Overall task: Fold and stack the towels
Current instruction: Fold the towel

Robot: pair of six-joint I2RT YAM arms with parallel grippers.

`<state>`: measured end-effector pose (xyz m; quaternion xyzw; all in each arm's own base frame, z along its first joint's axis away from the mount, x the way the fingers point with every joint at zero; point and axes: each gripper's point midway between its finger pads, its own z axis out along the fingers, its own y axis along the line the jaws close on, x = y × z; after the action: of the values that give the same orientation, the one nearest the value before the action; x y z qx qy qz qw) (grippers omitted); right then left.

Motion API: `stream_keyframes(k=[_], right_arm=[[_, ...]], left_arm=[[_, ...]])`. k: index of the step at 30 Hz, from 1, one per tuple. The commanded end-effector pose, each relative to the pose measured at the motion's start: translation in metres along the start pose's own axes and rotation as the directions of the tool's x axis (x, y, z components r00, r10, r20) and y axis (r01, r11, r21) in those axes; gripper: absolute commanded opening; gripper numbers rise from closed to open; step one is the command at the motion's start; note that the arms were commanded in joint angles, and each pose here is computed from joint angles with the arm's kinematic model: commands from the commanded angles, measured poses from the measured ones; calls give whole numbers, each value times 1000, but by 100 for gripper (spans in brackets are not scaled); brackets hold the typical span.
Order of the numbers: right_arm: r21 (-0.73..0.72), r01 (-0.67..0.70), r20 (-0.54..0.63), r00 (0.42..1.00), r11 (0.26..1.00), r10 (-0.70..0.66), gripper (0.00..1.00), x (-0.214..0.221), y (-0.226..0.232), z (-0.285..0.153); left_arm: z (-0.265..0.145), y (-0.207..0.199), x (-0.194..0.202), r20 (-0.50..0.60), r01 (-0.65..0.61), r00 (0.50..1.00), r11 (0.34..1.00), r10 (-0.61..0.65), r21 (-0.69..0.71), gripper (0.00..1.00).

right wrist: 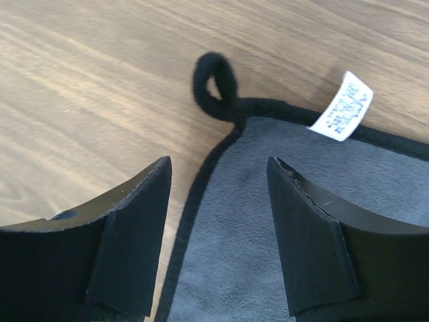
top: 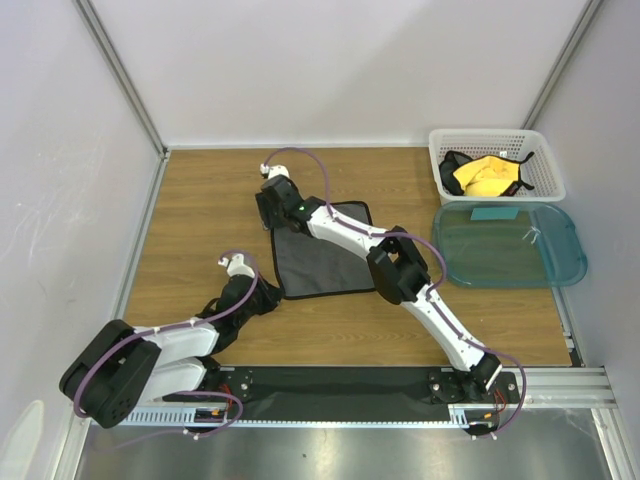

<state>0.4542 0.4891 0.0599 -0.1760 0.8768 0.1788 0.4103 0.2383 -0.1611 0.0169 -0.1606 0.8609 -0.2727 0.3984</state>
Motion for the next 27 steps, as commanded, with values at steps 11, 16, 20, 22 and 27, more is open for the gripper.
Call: stream_keyframes(k=[11, 16, 20, 22, 27], right_arm=[[82, -45, 133, 991, 996, 34, 57, -23, -6, 17], [54, -73, 154, 986, 996, 64, 55, -26, 0, 21], [45, -87, 176, 981, 995, 77, 47, -32, 1, 21], [50, -87, 180, 981, 995, 76, 44, -33, 1, 20], [37, -89, 180, 980, 995, 81, 24, -33, 4, 20]], left_arm=[[-4, -4, 0, 12, -48, 999, 998, 47, 44, 0], [-3, -4, 0, 10, -56, 998, 998, 55, 42, 0], [-3, -3, 0, 11, -62, 998, 997, 62, 37, 0], [-4, -3, -1, 13, -65, 998, 997, 65, 37, 0], [-4, -2, -1, 14, -70, 997, 997, 70, 32, 0]])
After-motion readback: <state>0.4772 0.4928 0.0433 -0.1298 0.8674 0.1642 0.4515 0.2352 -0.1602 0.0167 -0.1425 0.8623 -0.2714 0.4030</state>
